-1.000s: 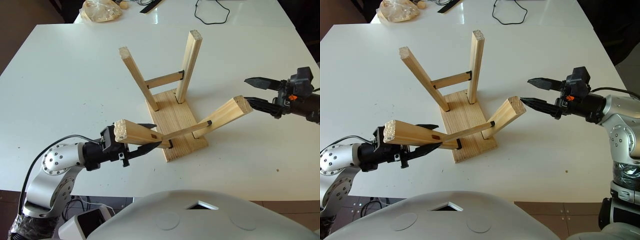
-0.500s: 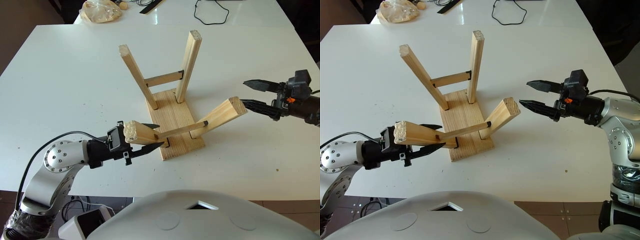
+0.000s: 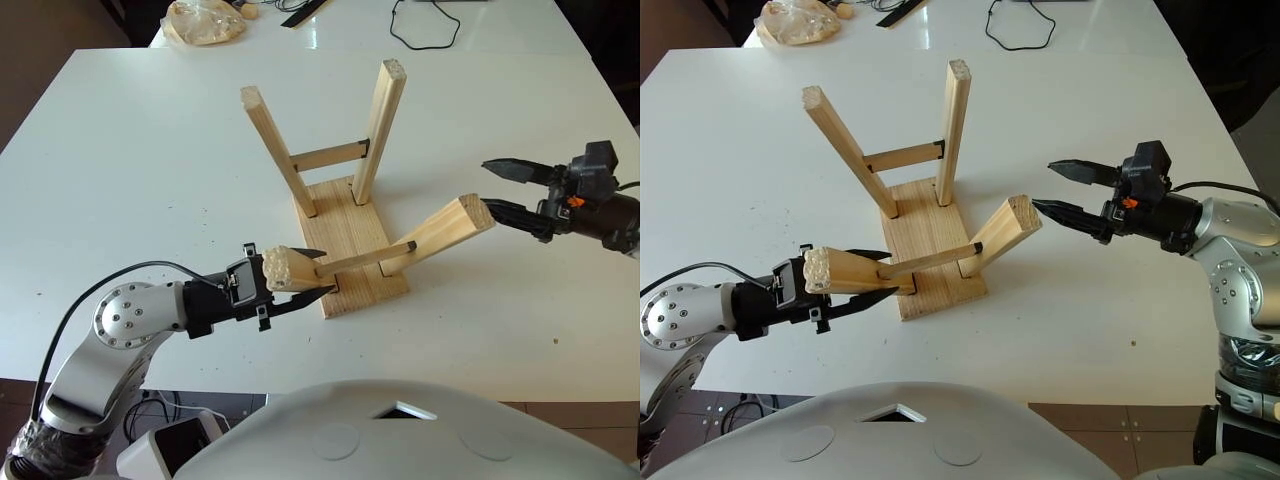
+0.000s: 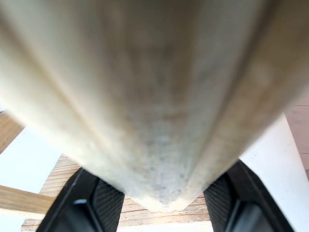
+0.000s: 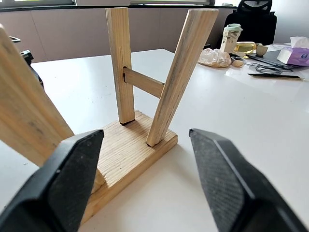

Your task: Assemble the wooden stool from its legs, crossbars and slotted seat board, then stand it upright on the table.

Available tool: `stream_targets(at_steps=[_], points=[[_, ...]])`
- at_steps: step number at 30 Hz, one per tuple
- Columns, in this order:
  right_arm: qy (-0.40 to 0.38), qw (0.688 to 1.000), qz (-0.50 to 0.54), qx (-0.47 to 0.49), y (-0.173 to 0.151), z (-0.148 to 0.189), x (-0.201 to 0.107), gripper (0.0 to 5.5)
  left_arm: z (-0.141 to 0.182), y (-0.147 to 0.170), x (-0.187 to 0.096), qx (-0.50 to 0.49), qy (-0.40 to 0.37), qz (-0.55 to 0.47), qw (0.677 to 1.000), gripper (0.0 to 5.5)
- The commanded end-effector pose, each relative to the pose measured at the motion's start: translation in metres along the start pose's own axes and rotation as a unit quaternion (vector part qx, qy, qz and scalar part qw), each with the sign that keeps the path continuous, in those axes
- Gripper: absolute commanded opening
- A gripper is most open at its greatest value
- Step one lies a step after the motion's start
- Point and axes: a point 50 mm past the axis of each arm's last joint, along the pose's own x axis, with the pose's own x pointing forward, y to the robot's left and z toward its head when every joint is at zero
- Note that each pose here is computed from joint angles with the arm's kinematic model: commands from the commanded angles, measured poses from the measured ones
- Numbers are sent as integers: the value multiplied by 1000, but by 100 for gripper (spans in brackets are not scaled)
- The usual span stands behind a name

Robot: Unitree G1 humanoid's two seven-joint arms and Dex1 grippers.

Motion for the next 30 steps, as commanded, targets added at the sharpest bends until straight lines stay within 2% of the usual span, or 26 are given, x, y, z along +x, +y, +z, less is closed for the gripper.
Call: stream_targets(at_steps=[1,6,10,17,22,30], points=[[-41,998,-35,-31,-6,20,8,327,-37,2,-6,-56,113,24,992,205],[-121,982,-128,-64,-24,52,17,327,-47,10,-1,-92,121,50,987,205],[-198,964,-166,-70,-22,80,25,327,-42,17,6,-93,102,61,989,205],[-243,961,-81,-104,36,103,54,327,-42,22,10,-105,109,62,986,205],[-202,976,-8,-78,74,75,85,327,-46,23,16,-112,128,62,984,205],[-136,989,-16,-51,87,26,114,327,-47,21,18,-117,136,55,982,205]])
